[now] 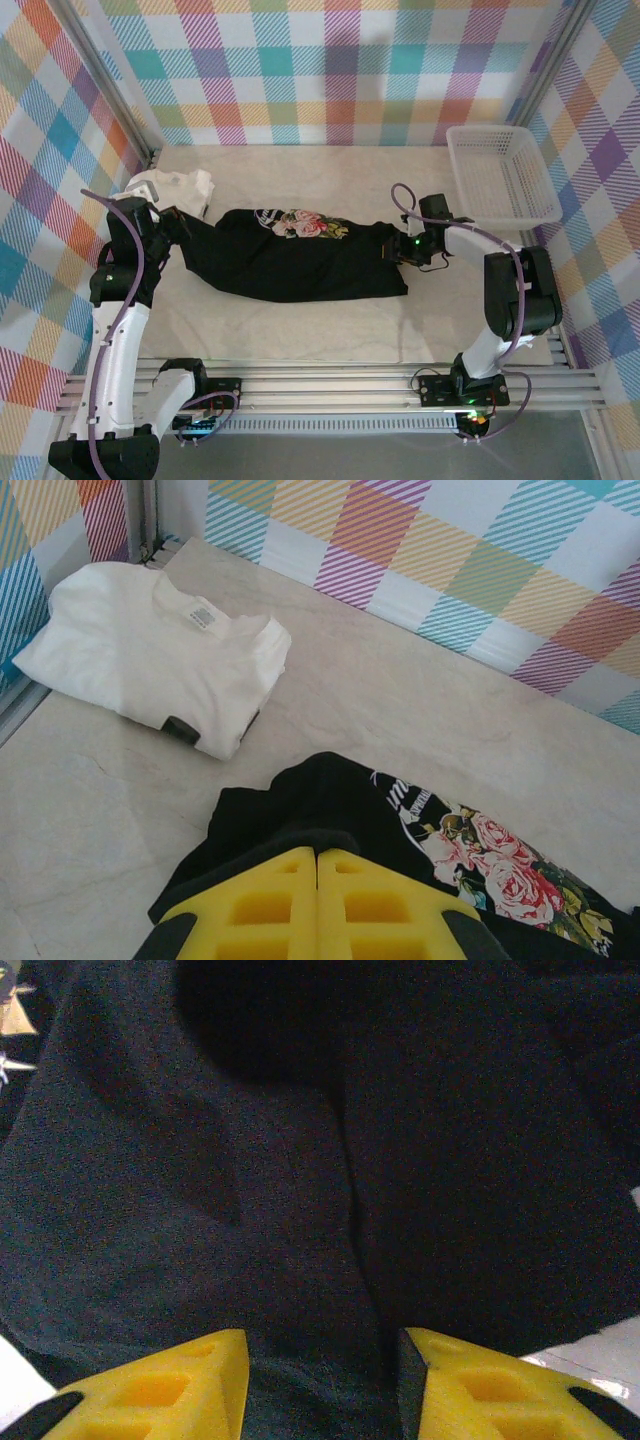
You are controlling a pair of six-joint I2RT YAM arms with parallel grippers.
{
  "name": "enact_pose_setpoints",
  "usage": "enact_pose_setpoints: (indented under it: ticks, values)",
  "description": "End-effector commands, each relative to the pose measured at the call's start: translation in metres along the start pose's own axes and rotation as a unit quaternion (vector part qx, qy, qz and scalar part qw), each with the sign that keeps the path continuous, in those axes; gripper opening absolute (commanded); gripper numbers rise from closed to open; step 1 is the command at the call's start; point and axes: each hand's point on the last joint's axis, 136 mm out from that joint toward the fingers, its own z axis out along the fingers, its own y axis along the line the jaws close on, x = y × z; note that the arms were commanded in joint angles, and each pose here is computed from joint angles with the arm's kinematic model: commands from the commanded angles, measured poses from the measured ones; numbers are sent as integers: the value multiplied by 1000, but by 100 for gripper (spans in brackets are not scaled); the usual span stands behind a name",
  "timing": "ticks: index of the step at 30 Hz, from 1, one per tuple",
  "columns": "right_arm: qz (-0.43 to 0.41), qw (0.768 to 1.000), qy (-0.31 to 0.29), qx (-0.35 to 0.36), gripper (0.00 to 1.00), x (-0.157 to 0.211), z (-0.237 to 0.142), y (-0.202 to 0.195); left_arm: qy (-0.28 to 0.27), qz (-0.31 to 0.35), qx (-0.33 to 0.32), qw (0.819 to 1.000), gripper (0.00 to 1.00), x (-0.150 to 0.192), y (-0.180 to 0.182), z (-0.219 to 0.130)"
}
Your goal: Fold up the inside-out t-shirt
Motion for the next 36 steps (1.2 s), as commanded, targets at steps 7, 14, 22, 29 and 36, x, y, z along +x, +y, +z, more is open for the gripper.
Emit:
enact_pose_setpoints:
  ticks: [7,14,22,29,36]
  values:
    - [-14,999,-3,-31,32,6,-13,19,-18,2,6,1000,0,-9,0,-3]
    - [-19,999,6,-31,27,5,-4,19,-16,2,9,1000,0,-8,-1,-2]
    - [-35,999,15,28,30,7,3,2,-18,1,14,1000,0,-8,-2,-3]
    - [-42,998,23,40,22,9,8,-2,-16,1,14,1000,0,-8,-2,-3]
    - [-59,998,-17,16,0,-5,-20,22,-16,-10,6,1000,0,-11,-1,-4]
